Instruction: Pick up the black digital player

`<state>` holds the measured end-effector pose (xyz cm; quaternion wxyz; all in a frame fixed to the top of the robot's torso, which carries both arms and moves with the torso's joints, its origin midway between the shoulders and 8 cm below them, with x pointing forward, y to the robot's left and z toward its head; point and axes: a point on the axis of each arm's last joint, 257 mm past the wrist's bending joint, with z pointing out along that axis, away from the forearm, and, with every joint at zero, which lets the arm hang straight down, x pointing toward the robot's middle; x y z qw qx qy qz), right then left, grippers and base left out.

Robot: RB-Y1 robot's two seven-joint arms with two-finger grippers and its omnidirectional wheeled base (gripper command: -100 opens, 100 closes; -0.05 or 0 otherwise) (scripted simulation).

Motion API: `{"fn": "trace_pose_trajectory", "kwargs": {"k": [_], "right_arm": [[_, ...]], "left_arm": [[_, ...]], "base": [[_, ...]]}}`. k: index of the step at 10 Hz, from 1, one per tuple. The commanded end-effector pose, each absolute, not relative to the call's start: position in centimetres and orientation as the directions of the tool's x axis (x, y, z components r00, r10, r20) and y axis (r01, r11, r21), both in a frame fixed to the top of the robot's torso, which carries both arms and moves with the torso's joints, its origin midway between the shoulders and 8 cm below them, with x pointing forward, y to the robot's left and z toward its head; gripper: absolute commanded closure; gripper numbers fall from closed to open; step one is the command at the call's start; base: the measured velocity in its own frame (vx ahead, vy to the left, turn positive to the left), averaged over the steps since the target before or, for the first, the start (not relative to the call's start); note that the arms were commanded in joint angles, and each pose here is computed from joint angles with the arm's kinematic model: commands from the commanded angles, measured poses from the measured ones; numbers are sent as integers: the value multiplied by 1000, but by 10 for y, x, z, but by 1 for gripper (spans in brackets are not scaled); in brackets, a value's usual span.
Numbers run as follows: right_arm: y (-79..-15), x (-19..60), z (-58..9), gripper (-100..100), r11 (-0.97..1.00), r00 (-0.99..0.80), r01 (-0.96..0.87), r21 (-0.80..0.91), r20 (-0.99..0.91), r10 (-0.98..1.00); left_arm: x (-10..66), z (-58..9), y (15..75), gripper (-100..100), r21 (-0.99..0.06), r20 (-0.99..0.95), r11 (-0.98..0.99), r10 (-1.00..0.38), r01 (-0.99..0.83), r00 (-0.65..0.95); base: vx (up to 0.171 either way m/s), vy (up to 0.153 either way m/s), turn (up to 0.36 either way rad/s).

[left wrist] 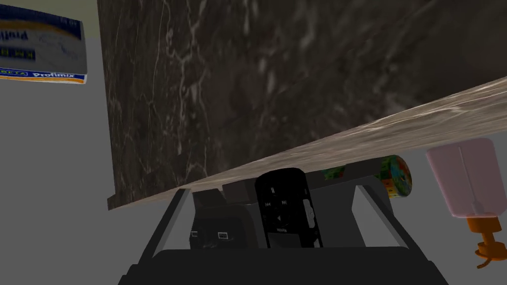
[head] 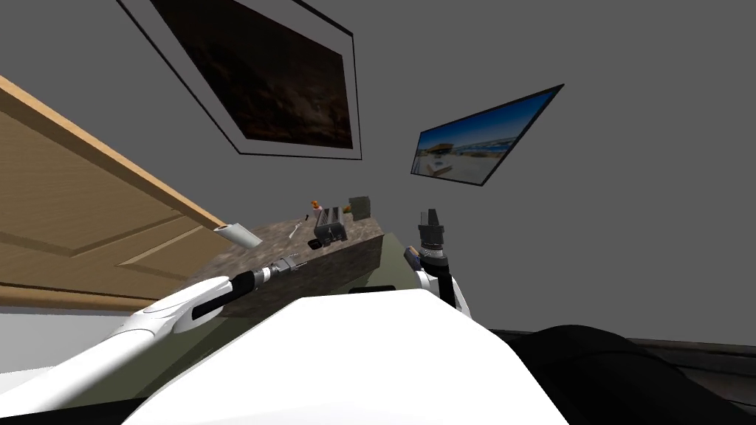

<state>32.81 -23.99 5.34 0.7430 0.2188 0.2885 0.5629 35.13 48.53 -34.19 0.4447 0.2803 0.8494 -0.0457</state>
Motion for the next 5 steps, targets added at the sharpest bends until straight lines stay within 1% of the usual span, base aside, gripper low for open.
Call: {"fn": "trace_pose_trajectory", "kwargs": {"k": [1,4,5], "right_arm": [[-240,328,53,0,271,200,-710,650,-182,963],[-240,328,53,0,271,200,-710,650,-182,963],[-240,328,53,0,271,200,-710,650,-183,963]], "left_arm": [[333,-345,508,-100,187,-737,818,483,545,-472],[315,-349,528,-100,187,-700,807,509,560,-501],[301,-349,540,-100,188,-669,791,537,582,-514]], "base": [[-6,-46,-325],[7,-34,-90],[10,-41,-197]]}}
